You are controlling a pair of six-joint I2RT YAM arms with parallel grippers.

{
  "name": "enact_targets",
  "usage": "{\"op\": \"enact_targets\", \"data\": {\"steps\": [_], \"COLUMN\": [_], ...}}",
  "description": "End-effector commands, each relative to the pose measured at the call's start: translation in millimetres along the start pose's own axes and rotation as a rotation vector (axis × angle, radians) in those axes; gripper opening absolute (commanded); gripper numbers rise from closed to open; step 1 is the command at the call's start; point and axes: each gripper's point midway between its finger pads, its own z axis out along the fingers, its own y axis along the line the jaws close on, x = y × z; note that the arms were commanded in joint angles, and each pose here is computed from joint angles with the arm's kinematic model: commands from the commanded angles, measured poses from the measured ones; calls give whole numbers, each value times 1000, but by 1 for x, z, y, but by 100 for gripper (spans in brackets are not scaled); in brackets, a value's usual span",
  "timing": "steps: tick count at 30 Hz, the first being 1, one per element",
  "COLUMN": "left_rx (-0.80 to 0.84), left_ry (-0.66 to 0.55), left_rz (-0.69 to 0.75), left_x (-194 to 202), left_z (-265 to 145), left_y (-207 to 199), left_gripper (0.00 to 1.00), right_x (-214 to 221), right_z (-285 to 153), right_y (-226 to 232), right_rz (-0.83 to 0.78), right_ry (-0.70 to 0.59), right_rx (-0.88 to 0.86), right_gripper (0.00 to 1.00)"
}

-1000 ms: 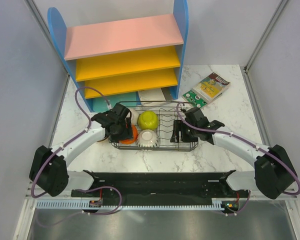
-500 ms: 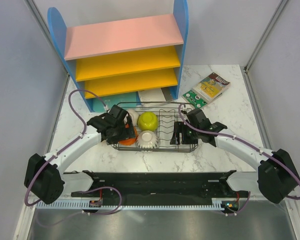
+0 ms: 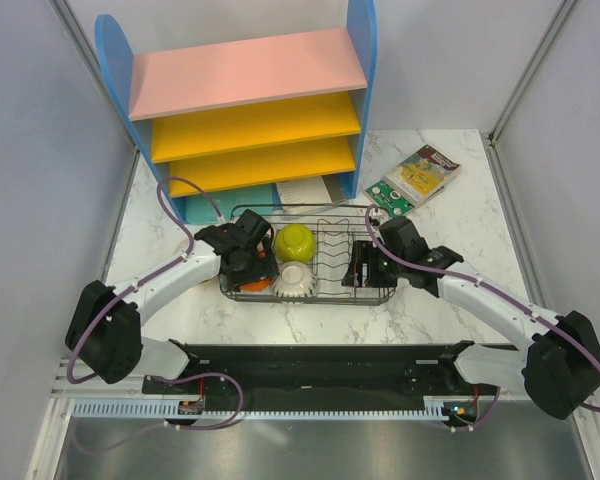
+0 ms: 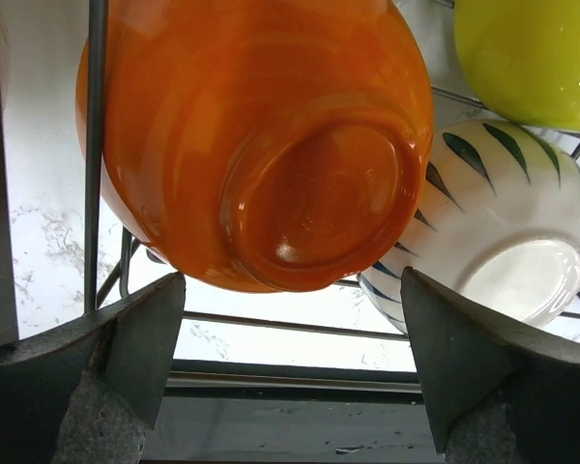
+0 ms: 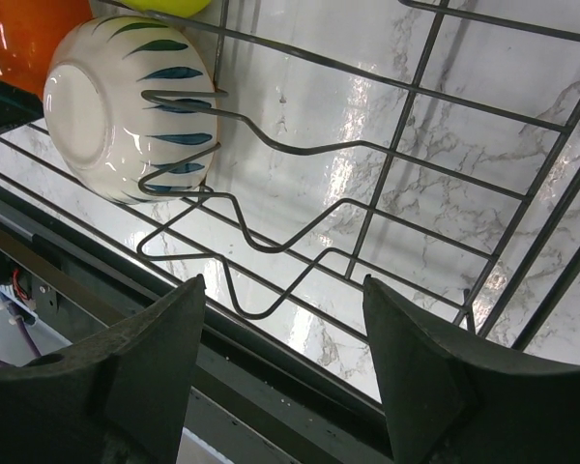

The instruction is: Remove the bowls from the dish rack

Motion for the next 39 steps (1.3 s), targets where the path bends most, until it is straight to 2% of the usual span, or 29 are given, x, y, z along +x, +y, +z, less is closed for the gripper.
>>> {"op": "enact_targets", "data": {"steps": [1,16,23,27,32,39], "left_rx": [-122,-170,-128,-92,-125,-173], "left_ry": [6,6,-7,-20,-19,22], "left_rz": [-100,-135,-195,-146,-52,-66], "left_x": [9,13,13,9,14,32], "left_z": [7,30,30,35,49,68], "left_y": [26,30,23,16,18,32], "left_gripper": [100,100,100,98,98,100], "right_x": [8,30,35,38,38,38], "right_z": [-3,0,2,3,4,3], "right_y": [-8,-12,-14,-15,-14,-14], "right_rz": [17,57,72,79,83,82], "right_ry": [5,50,63,70,74,73], "right_rx": [20,-4,-2,-3,-9,-10], "right_gripper": [73,72,71,71,72,71]}}
